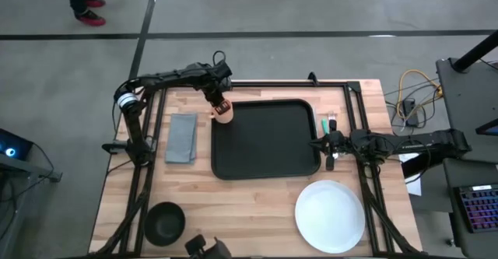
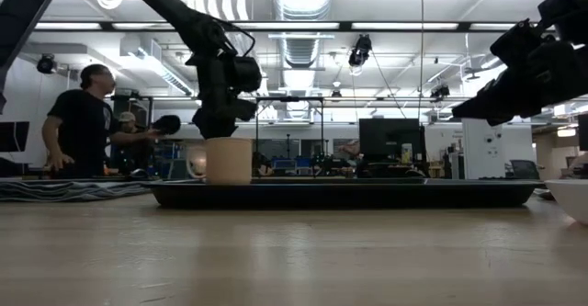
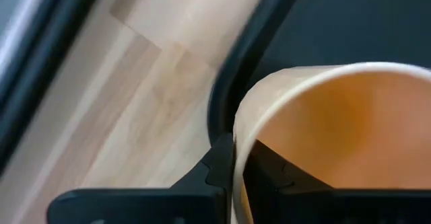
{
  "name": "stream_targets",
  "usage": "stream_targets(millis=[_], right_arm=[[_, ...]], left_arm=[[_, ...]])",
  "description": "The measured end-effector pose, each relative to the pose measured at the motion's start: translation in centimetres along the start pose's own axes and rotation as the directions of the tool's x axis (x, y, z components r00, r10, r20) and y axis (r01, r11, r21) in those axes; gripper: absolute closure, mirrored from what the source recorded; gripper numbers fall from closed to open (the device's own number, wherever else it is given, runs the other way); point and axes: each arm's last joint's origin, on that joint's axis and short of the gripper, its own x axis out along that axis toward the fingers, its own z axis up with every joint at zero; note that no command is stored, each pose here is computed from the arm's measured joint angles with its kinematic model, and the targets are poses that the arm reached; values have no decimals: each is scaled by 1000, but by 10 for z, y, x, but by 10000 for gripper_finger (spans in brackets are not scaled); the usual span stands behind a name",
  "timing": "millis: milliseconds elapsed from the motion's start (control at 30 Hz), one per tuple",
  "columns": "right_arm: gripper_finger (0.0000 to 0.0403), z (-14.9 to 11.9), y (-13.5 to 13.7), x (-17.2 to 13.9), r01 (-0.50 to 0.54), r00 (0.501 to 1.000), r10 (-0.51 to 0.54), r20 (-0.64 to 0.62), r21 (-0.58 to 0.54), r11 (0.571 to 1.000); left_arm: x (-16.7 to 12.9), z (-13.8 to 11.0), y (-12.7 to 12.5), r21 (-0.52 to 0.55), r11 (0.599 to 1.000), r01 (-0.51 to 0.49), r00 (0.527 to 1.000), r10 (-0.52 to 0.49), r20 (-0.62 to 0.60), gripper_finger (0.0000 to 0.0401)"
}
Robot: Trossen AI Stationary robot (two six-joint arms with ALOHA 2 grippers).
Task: Set up tray
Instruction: Put the orange mug on the top left of the black tray, then put the white plate on the black tray to the bottom right of the orange mug
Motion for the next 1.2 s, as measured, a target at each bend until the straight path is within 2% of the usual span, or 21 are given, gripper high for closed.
stream_targets(millis=[300, 467, 600, 733, 967, 1200], right_arm=[[385, 0, 0, 0, 0, 1000, 0, 1, -5, 1000], [385, 0, 0, 0, 0, 1000, 0, 1, -7, 1000], [385, 0, 0, 0, 1, 1000, -1, 0, -7, 1000], [385, 0, 0, 0, 2, 1000, -2, 0, -7, 1000], [385, 1, 0, 0, -2, 1000, 2, 7, 23, 1000], [385, 9, 8, -2, -228, 974, 228, 10, 69, 971]], left_arm=[[-14, 4, -2, 22, 1000, -3, 998, 2, 62, 339], [-38, 6, -8, 33, 999, -2, 994, -2, 105, 316], [-70, 3, -17, 36, 999, 23, 988, -29, 155, 313], [-104, -9, -33, 66, 996, 61, 972, -74, 224, 313], [-153, -46, -70, 127, 986, 110, 946, -143, 290, 312], [-182, -86, -120, 251, 947, 201, 905, -277, 321, 312]])
